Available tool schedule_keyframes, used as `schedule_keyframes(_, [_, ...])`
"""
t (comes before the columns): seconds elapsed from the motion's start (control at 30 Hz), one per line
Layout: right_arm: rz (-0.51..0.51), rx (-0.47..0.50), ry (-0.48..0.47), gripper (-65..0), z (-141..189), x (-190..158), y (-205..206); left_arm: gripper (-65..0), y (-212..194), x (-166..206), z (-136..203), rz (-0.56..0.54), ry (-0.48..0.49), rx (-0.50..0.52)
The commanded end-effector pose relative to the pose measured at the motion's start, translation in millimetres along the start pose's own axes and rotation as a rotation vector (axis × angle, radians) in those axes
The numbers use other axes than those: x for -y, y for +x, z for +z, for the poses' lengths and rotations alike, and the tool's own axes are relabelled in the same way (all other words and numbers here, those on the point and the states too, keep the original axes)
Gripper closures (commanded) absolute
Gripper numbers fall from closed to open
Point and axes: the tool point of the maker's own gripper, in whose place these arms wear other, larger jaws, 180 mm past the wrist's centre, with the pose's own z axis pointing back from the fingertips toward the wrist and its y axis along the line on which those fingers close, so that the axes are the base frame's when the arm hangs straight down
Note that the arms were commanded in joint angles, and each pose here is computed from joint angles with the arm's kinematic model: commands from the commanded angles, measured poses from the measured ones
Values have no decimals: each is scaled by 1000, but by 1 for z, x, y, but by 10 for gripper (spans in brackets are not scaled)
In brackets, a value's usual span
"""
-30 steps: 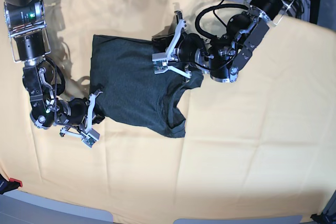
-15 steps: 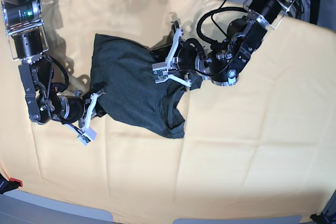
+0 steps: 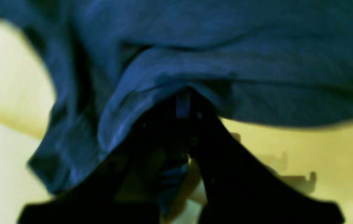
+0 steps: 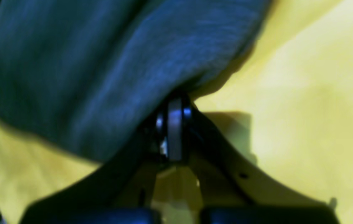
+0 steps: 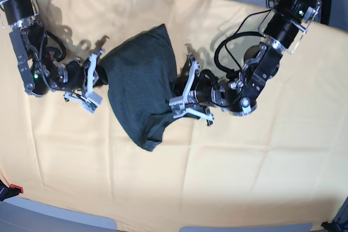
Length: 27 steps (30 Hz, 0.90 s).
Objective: Fold the T-shirt properly
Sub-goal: 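Fold the shirt with both grippers, pulling its sides together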
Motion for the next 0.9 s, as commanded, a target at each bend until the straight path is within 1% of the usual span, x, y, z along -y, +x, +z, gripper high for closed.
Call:
schedule_keyframes(0.0, [1, 31, -14, 0, 9, 2, 6, 0, 15, -18, 8, -19, 29, 43])
schedule_keyframes(0.1, [-33, 52, -9, 0, 10, -11, -4, 0, 17, -36, 9, -24, 24, 68])
schedule_keyframes(0.17, [-54, 69, -2, 0, 10, -22, -8, 0, 18, -52, 10, 4, 41, 89])
schedule_keyframes(0.27, [-77, 109, -8, 0, 14, -33, -8, 0, 23, -73, 11, 35, 64, 104])
schedule_keyframes(0.37, [-98, 154, -28, 0, 21, -40, -5, 0, 36, -85, 15, 24, 82, 116])
schedule_keyframes(0.4, [-106, 165, -34, 0, 23, -42, -5, 0, 40, -89, 18, 15, 92, 118])
schedule_keyframes(0.53, [-137, 173, -50, 0, 30, -48, -14, 0, 48, -104, 32, -3, 115, 71])
schedule_keyframes(0.63, [-181, 178, -72, 0, 34, -48, -24, 0, 58, -104, 44, 36, 72, 58])
schedule_keyframes(0.7, [-216, 206, -116, 0, 42, -37, -23, 0, 66, -100, 52, 82, 23, 73])
schedule_keyframes(0.8, [-271, 291, -213, 0, 61, -13, -15, 0, 79, -96, 69, 168, -55, 140])
schedule_keyframes(0.87, [-299, 324, -283, 0, 72, 3, -15, 0, 87, -93, 84, 229, -113, 213])
